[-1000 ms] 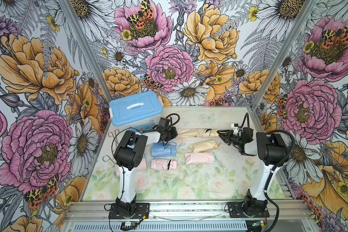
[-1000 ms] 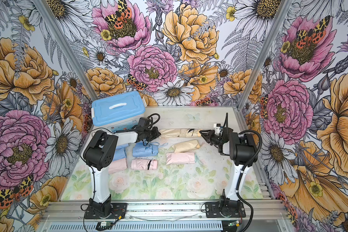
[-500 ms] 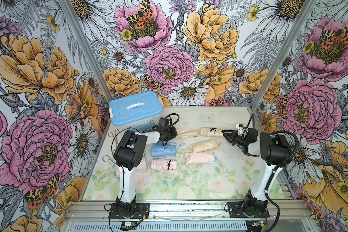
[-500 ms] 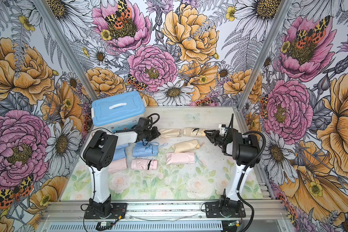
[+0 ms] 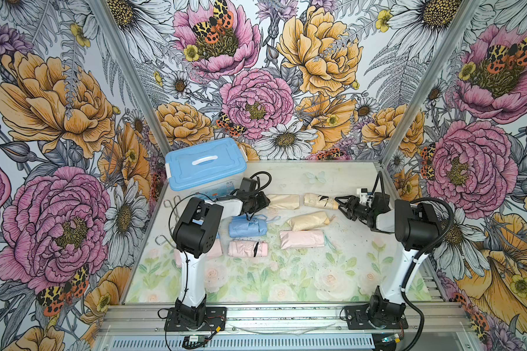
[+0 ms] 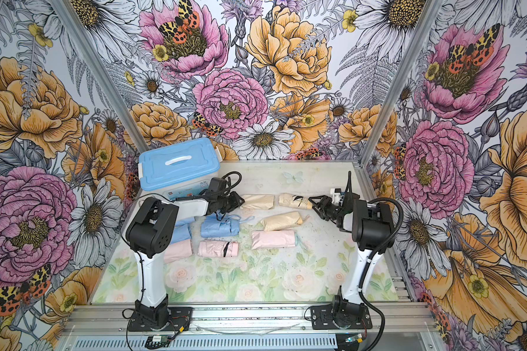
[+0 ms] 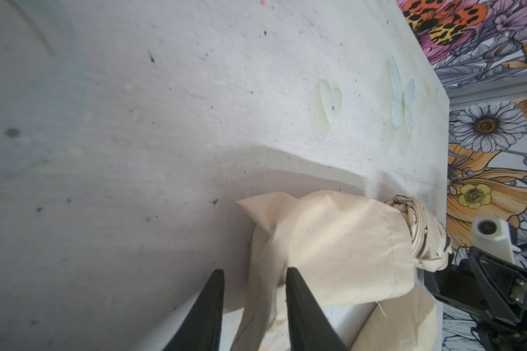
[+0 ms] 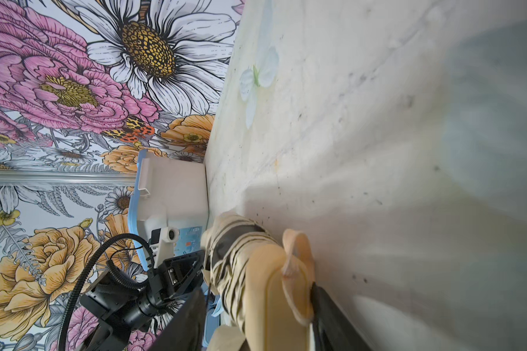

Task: Take umbrellas out of sleeves
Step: Place the umbrella at the center of the board.

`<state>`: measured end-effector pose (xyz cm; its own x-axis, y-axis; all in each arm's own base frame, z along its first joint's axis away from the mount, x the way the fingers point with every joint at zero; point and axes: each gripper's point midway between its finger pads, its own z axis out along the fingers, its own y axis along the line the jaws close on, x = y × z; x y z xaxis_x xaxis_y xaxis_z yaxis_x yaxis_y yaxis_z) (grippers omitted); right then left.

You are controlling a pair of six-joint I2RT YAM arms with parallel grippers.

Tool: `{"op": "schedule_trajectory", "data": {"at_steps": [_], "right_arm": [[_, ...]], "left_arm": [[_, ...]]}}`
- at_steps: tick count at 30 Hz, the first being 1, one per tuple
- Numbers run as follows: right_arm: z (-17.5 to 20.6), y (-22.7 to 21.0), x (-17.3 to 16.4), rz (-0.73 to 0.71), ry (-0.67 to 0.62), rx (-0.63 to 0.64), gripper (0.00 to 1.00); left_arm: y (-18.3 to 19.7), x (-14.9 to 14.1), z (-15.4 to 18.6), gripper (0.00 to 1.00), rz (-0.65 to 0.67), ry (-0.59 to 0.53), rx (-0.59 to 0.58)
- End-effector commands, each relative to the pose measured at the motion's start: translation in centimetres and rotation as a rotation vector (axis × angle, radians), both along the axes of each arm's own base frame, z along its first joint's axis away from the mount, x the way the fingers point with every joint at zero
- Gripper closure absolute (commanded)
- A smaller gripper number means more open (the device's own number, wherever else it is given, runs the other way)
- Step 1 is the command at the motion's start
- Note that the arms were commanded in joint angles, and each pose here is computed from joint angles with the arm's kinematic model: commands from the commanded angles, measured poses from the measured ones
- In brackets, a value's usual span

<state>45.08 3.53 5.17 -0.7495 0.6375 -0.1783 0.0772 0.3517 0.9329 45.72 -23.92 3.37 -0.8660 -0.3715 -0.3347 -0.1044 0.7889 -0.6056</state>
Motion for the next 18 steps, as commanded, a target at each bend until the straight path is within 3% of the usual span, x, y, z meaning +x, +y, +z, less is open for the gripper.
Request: {"op": "schedule_trajectory", "data": {"at_steps": [1, 7, 18], "right_arm": [[2.2, -1.6, 0.9, -0.037, -0.073, -0.094, 0.36], [2.6, -4.7, 0.5, -0.153, -0.063, -0.246, 0.3], [6.6, -6.1, -2.2, -0.244, -0.105, -0.372, 0.3]], "left_arm": [[-0.6, 0.8, 3.7, 0.57, 0.013, -0.076, -0.017], [-1.2, 1.1, 6.0, 0.42, 0.016, -0.125, -0.017], [-2.5, 0.0, 11.8, 0.35, -0.007, -0.239, 0.007]]}}
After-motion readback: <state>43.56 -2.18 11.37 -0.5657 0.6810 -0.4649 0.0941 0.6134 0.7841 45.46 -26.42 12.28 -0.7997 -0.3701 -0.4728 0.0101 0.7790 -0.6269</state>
